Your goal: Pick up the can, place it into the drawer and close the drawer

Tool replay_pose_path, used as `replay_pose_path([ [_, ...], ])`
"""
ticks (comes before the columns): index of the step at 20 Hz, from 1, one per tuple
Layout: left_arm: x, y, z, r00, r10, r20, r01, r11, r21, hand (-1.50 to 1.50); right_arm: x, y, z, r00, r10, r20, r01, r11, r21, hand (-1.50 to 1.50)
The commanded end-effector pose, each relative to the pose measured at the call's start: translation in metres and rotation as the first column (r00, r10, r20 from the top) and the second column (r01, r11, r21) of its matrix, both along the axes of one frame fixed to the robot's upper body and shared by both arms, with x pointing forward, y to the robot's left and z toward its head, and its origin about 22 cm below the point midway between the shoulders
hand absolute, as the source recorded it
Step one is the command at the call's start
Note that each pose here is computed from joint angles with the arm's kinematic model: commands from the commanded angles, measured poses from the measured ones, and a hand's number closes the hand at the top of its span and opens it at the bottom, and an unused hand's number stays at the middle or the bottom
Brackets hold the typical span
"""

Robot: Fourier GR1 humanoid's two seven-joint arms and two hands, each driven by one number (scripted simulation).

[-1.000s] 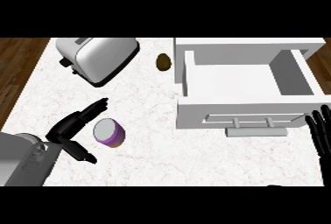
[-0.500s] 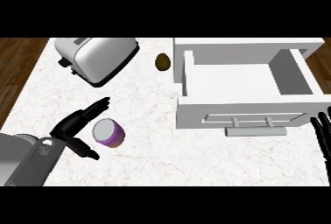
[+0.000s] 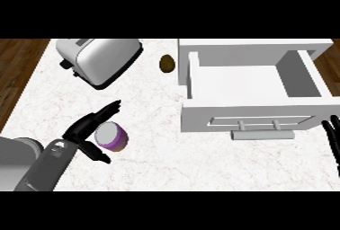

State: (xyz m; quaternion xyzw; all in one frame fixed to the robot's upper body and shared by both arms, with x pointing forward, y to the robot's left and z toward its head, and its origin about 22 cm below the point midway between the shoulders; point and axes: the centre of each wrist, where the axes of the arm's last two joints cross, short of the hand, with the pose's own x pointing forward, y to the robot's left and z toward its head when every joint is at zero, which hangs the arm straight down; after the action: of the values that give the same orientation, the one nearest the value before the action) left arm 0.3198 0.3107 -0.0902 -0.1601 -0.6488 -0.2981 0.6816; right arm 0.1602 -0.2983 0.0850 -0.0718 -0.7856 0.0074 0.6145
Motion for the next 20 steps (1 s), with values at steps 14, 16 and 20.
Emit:
replay_pose_path([
  [14, 0.002, -0.036, -0.013, 0.99, -0.14, -0.012, 0.138, 0.982, -0.126, -1.5, 0.001, 0.006, -0.001, 1.0, -0.012, 0.013, 0.012, 1.0, 0.012, -1.5],
  [16, 0.015, -0.04, 0.002, 0.988, -0.157, -0.012, 0.153, 0.977, -0.147, -1.5, -0.006, -0.005, 0.011, 1.0, -0.018, -0.002, 0.018, 1.0, 0.022, -1.5],
  [20, 0.007, -0.056, -0.008, 0.983, -0.183, 0.003, 0.181, 0.966, -0.186, 1.5, -0.008, -0.003, 0.013, 1.0, -0.001, 0.01, 0.001, 1.0, 0.015, -1.5],
])
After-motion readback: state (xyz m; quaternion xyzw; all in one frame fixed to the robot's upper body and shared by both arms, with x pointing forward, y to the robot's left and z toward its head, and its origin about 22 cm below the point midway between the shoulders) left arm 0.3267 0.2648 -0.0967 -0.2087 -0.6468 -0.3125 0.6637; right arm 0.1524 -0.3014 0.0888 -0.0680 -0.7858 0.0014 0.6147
